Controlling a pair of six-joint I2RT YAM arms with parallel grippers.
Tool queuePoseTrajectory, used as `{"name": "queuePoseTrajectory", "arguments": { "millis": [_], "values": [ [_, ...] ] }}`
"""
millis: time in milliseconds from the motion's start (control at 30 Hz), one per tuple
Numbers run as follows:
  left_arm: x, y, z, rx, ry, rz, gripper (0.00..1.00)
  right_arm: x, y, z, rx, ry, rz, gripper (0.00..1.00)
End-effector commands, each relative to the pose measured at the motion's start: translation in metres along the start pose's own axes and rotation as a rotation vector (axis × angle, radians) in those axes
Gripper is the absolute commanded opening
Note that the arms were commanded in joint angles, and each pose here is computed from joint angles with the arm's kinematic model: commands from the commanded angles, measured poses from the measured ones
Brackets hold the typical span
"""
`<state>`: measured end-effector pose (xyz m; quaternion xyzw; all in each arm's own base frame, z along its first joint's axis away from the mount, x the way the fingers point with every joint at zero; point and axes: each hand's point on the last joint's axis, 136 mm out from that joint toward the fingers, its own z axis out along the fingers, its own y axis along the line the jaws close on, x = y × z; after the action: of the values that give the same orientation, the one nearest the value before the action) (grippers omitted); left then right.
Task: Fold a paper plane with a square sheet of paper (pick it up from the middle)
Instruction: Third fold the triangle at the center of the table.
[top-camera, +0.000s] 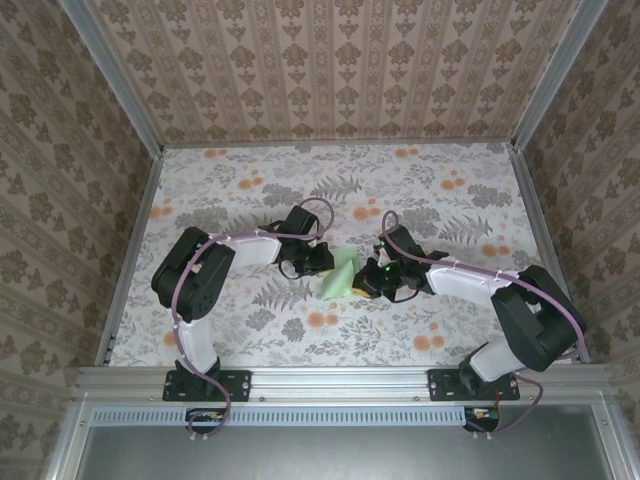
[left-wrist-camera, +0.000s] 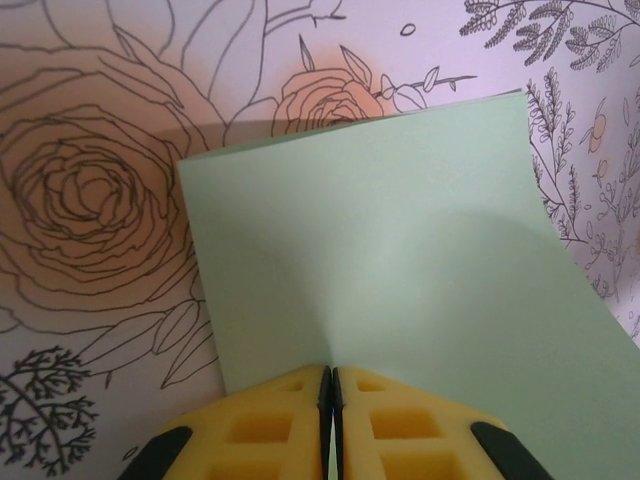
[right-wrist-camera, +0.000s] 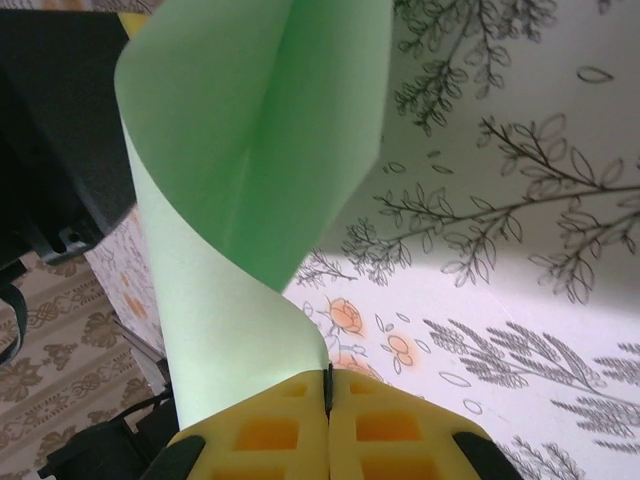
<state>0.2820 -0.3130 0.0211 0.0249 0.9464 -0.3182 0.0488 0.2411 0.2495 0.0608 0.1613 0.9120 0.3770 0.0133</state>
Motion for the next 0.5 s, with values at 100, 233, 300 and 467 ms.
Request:
{"name": "queuePoseTrajectory", "arguments": {
  "millis": [100,233,300,467],
  "values": [
    [0.0,-0.029,-0.027,0.011,-0.042,0.098,0.15,0.018,-0.017,-0.01,0.072,0.05,0.008,0.07],
    [0.01,-0.044,-0.035,0.034,-0.053,0.129,0.15,0.022,-0.026,-0.013,0.107,0.056,0.014,0.06],
    [0.019,-0.045,-0.033,0.037,-0.042,0.127,0.15,0.023,-0.029,-0.013,0.121,0.058,0.017,0.06],
    [0.041,-0.041,-0.021,0.049,0.002,0.113,0.14,0.026,-0.039,-0.014,0.165,0.062,0.034,0.06]
  ]
}}
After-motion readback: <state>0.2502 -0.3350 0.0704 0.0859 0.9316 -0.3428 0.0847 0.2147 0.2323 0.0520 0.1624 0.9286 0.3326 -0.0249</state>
